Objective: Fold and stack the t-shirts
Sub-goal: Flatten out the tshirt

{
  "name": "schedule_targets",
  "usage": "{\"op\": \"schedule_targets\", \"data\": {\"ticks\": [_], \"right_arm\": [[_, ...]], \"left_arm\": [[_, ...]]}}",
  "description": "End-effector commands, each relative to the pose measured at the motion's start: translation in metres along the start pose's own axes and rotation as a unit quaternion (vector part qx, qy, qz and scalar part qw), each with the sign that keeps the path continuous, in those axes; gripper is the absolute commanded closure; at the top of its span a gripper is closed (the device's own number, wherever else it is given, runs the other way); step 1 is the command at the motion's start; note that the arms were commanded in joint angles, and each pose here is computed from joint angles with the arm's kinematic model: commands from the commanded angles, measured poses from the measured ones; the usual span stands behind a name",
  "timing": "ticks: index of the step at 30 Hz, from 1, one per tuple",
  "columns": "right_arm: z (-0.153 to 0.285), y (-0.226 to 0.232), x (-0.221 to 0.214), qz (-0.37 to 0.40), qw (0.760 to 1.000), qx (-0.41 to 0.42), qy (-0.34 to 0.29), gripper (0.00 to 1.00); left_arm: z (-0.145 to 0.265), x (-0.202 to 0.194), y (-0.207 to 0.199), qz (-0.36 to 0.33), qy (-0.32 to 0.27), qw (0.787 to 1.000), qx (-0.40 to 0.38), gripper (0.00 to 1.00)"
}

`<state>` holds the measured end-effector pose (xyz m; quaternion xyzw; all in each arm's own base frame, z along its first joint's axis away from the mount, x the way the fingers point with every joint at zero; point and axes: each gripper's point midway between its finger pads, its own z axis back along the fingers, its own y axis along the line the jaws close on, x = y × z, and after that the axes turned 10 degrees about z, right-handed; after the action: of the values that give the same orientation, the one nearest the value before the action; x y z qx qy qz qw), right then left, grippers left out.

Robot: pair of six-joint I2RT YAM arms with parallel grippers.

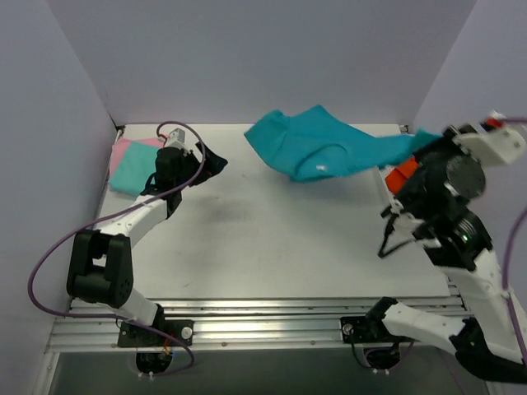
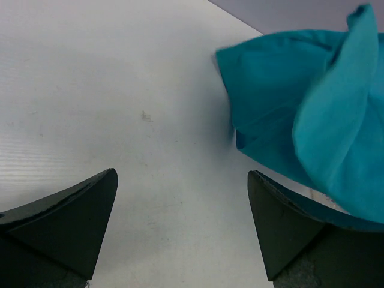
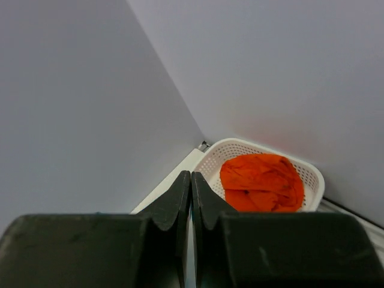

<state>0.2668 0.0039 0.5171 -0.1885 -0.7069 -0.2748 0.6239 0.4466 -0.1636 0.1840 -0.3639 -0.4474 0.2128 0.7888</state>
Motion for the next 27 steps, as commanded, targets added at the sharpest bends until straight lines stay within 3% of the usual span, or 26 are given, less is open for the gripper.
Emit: {"op": "schedule_targets", "data": {"ticks": [1, 7, 10, 15, 16, 22, 27], "right_arm": [[0.009, -0.058, -0.047, -0.039, 0.994, -0.105, 0.016, 1.00], [-0.001, -0.041, -0.131, 0.069, 0.992, -0.097, 0.042, 1.00], [-0.009, -0.035, -0.152, 0.092, 0.988, -0.109, 0.054, 1.00], [-0.011, -0.029, -0.158, 0.096, 0.988, -0.107, 0.055, 1.00], [-0.011, -0.032, -0.157, 0.101, 0.988, -0.107, 0.055, 1.00], [-0.008, -0.058, -0.155, 0.100, 0.986, -0.129, 0.046, 1.00], [-0.004, -0.086, -0.142, 0.081, 0.984, -0.159, 0.025, 1.00]], "left_arm": [[0.002, -0.009, -0.035, -0.001, 0.009, 0.998, -0.063, 0.01], [-0.015, -0.060, -0.058, -0.021, 0.052, 0.995, -0.079, 0.01], [-0.025, -0.088, -0.064, -0.037, 0.085, 0.993, -0.078, 0.00], [-0.030, -0.097, -0.072, -0.048, 0.097, 0.991, -0.081, 0.00], [-0.031, -0.101, -0.072, -0.049, 0.101, 0.990, -0.082, 0.06], [-0.035, -0.121, -0.070, -0.047, 0.132, 0.987, -0.072, 0.16], [-0.025, -0.167, -0.073, -0.052, 0.208, 0.976, -0.046, 0.15]]}}
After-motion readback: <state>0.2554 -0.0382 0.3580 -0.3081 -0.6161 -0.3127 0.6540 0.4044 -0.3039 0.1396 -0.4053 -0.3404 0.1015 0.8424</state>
